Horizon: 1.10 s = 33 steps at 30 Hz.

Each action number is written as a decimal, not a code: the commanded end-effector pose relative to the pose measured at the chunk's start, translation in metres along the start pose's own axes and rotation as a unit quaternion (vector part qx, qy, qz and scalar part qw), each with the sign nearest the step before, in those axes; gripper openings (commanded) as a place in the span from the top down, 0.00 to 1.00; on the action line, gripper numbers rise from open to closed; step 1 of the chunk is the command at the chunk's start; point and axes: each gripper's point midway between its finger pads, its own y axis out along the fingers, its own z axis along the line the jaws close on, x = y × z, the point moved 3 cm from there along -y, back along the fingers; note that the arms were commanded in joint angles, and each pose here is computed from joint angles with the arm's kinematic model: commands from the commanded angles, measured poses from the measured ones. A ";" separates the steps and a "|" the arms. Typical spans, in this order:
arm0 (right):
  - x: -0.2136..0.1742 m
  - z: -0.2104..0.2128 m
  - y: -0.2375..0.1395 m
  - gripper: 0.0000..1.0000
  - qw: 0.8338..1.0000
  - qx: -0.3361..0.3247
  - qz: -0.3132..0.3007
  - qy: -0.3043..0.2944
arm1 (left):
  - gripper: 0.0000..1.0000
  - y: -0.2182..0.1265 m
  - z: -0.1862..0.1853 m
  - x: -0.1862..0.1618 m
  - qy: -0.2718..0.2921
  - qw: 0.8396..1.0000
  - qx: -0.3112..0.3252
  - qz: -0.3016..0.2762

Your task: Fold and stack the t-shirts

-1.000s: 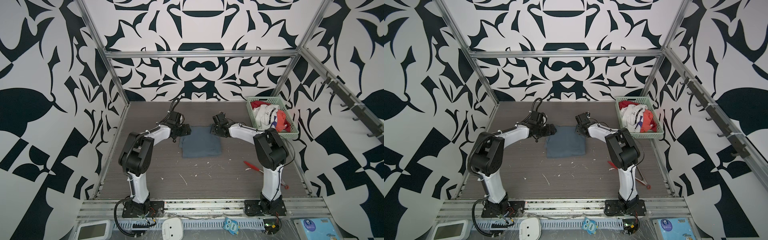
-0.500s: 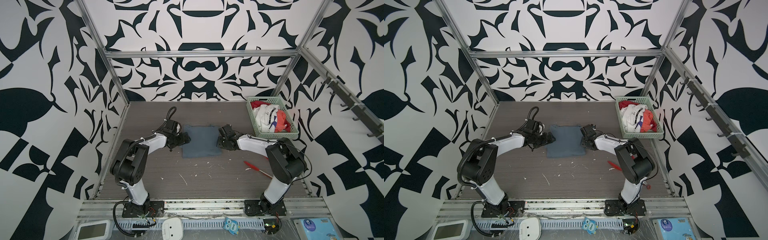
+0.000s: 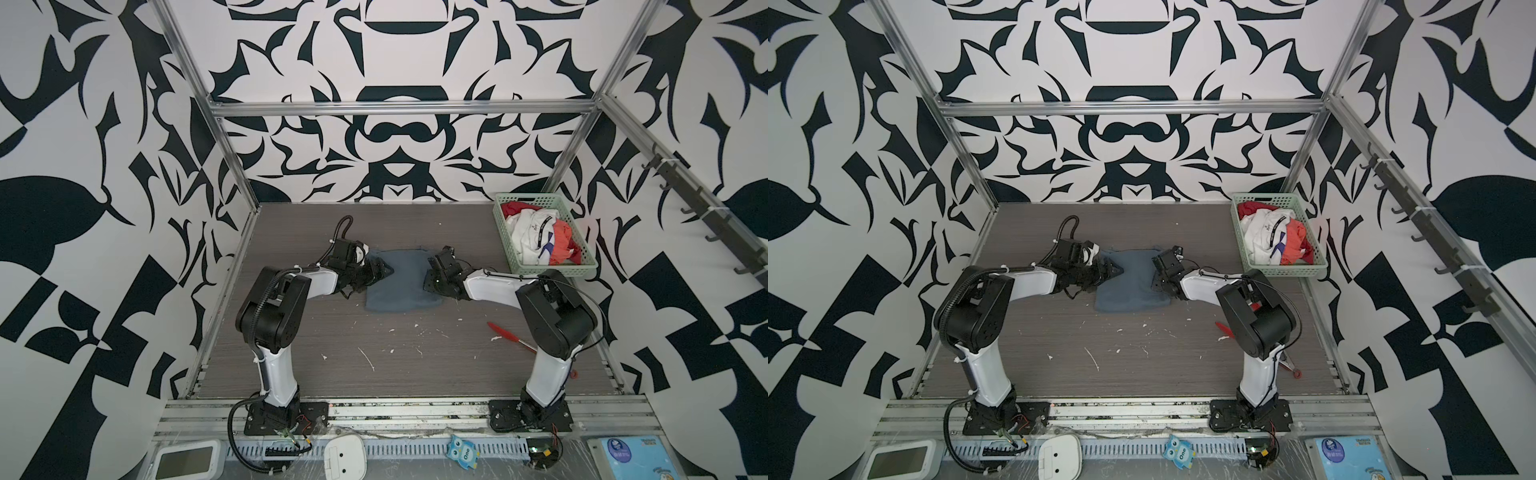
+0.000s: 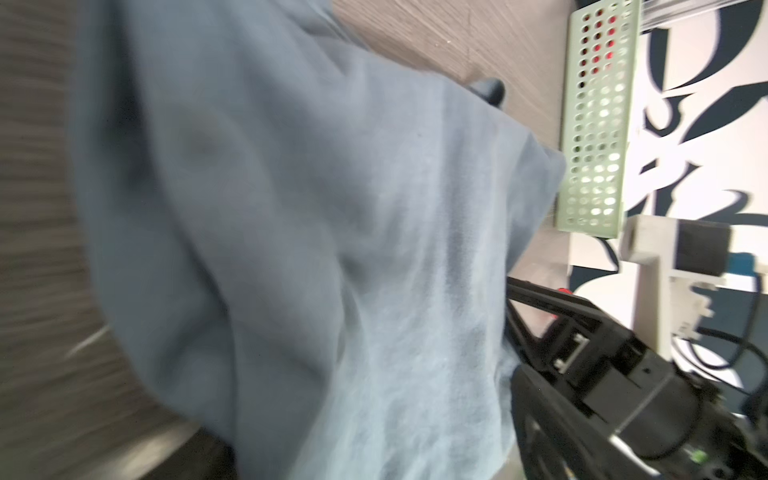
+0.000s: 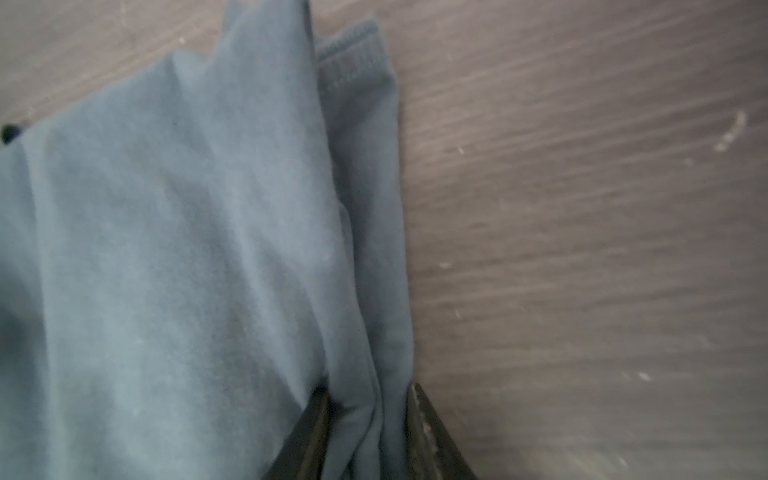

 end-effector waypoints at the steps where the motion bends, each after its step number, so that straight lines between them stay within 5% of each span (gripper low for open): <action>1: -0.042 -0.019 0.018 0.65 0.996 -0.033 0.079 -0.005 | 0.19 0.012 0.018 -0.023 -0.050 0.998 0.002 0.046; 6: -0.040 -0.018 0.017 0.65 0.996 -0.032 0.078 -0.011 | 0.33 0.014 0.025 -0.023 -0.054 0.997 0.025 0.040; 14: -0.023 -0.013 -0.004 0.59 0.998 -0.028 0.053 -0.031 | 0.81 0.010 0.034 -0.014 -0.052 0.996 0.067 0.013; 16: -0.011 -0.006 -0.015 0.55 0.998 -0.017 0.035 -0.040 | 1.00 0.010 0.035 -0.013 -0.053 0.996 0.074 0.010; 23: 0.065 0.014 -0.087 0.40 0.995 0.001 -0.089 -0.053 | 1.00 -0.001 0.045 -0.001 -0.003 0.986 0.167 0.013; 29: 0.094 0.006 -0.145 0.36 0.986 0.007 -0.160 -0.047 | 1.00 -0.031 0.066 0.025 0.076 0.945 0.318 0.010; 33: 0.091 -0.005 -0.164 0.36 0.984 -0.001 -0.173 -0.048 | 1.00 -0.056 0.079 0.050 0.091 0.926 0.365 0.011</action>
